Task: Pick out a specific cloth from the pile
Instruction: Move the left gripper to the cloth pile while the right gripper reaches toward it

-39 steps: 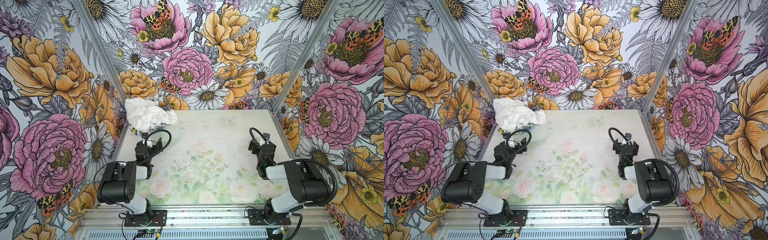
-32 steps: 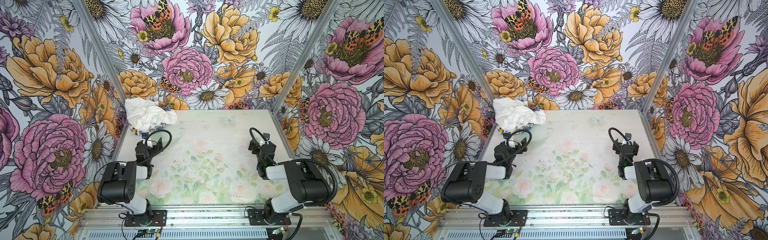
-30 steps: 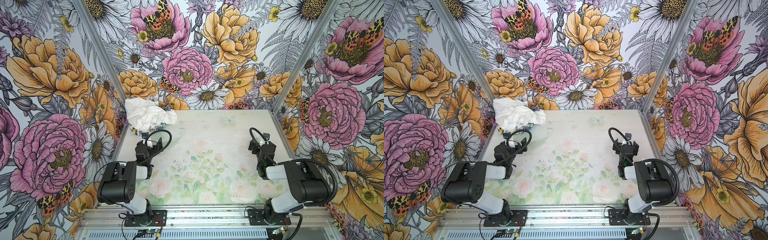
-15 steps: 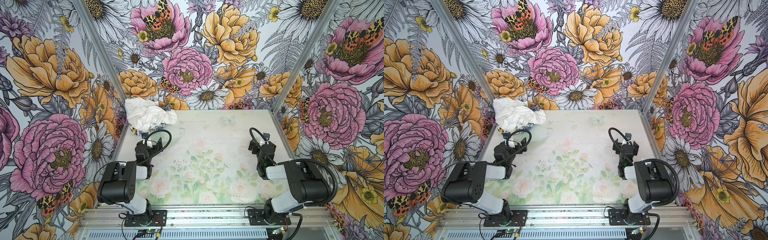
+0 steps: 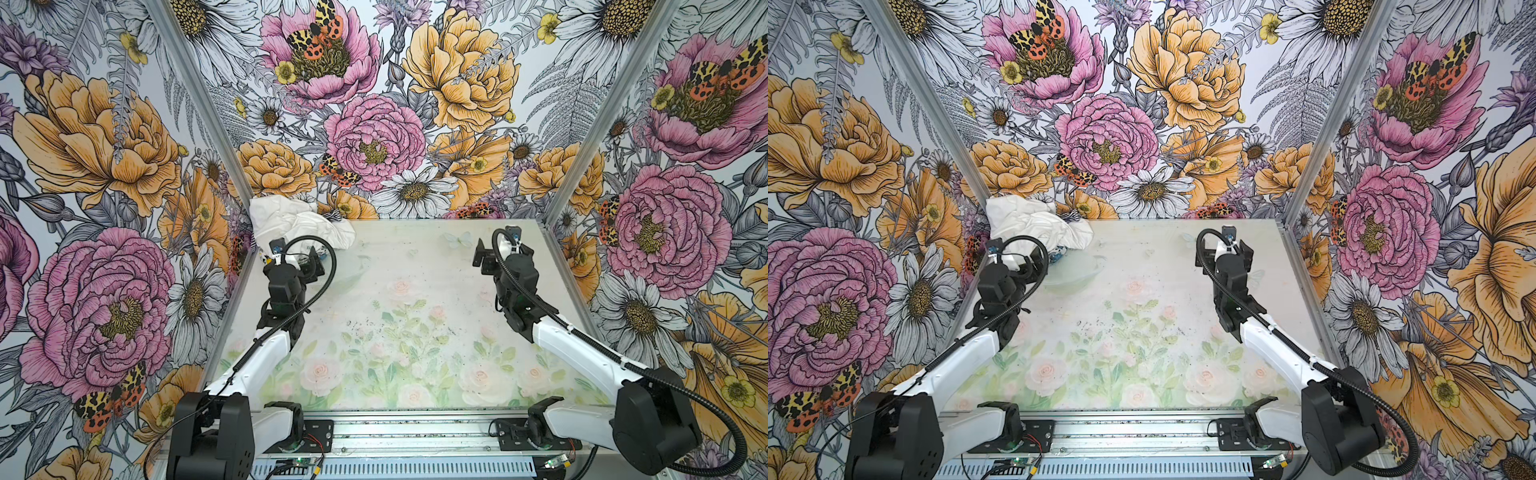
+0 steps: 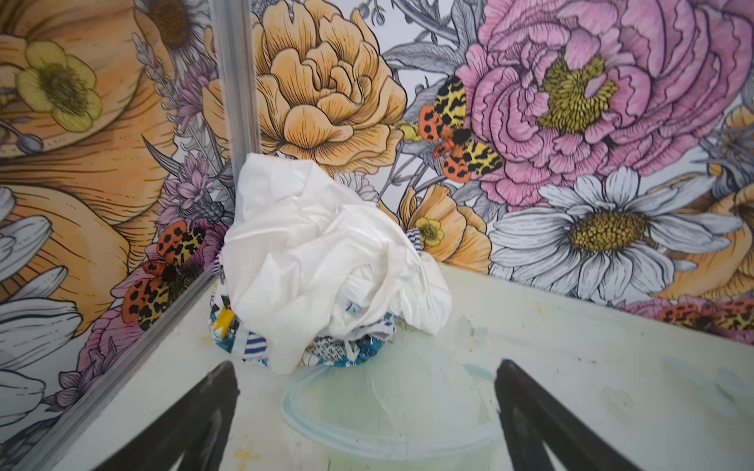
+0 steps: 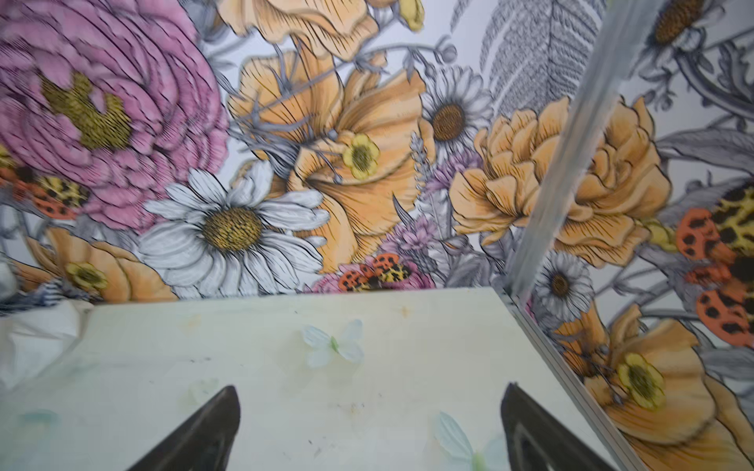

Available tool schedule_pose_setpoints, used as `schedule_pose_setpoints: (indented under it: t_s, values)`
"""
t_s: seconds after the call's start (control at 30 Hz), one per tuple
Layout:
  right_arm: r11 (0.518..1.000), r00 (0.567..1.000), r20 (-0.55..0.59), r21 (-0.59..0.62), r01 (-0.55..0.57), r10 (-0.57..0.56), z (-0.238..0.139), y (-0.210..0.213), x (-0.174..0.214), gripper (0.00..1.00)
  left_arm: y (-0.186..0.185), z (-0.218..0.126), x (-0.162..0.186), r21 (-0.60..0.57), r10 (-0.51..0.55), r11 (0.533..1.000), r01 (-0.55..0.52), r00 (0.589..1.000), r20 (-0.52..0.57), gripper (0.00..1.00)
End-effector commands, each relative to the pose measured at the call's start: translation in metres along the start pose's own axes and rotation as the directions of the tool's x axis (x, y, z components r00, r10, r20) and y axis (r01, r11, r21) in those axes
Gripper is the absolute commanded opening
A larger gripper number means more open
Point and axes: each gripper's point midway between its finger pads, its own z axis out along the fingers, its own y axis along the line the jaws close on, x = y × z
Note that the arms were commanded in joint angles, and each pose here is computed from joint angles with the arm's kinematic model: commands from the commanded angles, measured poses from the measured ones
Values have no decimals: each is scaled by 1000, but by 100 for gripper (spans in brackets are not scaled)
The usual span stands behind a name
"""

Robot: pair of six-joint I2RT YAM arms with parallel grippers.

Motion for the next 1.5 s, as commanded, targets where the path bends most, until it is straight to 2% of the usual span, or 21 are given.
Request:
schedule_pose_setpoints:
  t_s: [0.0,0.07,0.13,0.2,0.3,0.37,0.43,0.53,0.7,0.8,0.9,1.13,1.37,1.47]
  values:
    - [955,974,-216,-296,0,-67,-7,93,26,100,29,9,74,-115,-153,986,119,919,-363,98]
    - [918,976,-190,-395,22,-105,-14,146,22,100,30,26,90,-112,-208,978,176,864,-459,93]
    - [880,979,-172,-474,16,-111,-22,185,37,100,39,39,102,-159,-241,970,185,819,-521,86]
    - [817,980,-155,-576,11,-123,-37,216,74,100,50,51,109,-203,-271,961,190,798,-538,77]
    - [779,985,-123,-627,14,-117,-47,231,122,99,58,65,113,-226,-273,958,175,794,-543,69]
    - [783,977,-146,-621,35,-158,-40,234,143,99,55,76,119,-219,-263,962,166,785,-561,64]
    - [769,967,-157,-637,54,-198,-44,248,149,99,49,87,128,-203,-251,966,161,772,-584,60]
    - [764,972,-152,-644,42,-182,-45,250,153,100,40,101,143,-185,-214,975,124,748,-628,54]
    - [768,970,-145,-638,60,-196,-44,248,154,99,23,116,170,-156,-137,987,40,721,-680,53]
    - [768,970,-144,-637,61,-196,-42,249,154,100,4,119,178,-126,-34,989,-75,718,-695,54]
    - [763,969,-145,-643,61,-199,-43,251,154,100,-4,122,181,-140,37,973,-184,723,-690,54]
    - [763,968,-146,-644,64,-205,-42,251,155,99,-21,130,178,-145,138,933,-328,703,-697,52]
    - [762,967,-140,-644,73,-211,-42,250,154,99,-18,139,184,-130,220,876,-464,625,-749,50]
    - [763,968,-137,-642,76,-212,-43,249,153,100,-17,143,184,-130,240,862,-490,620,-747,49]
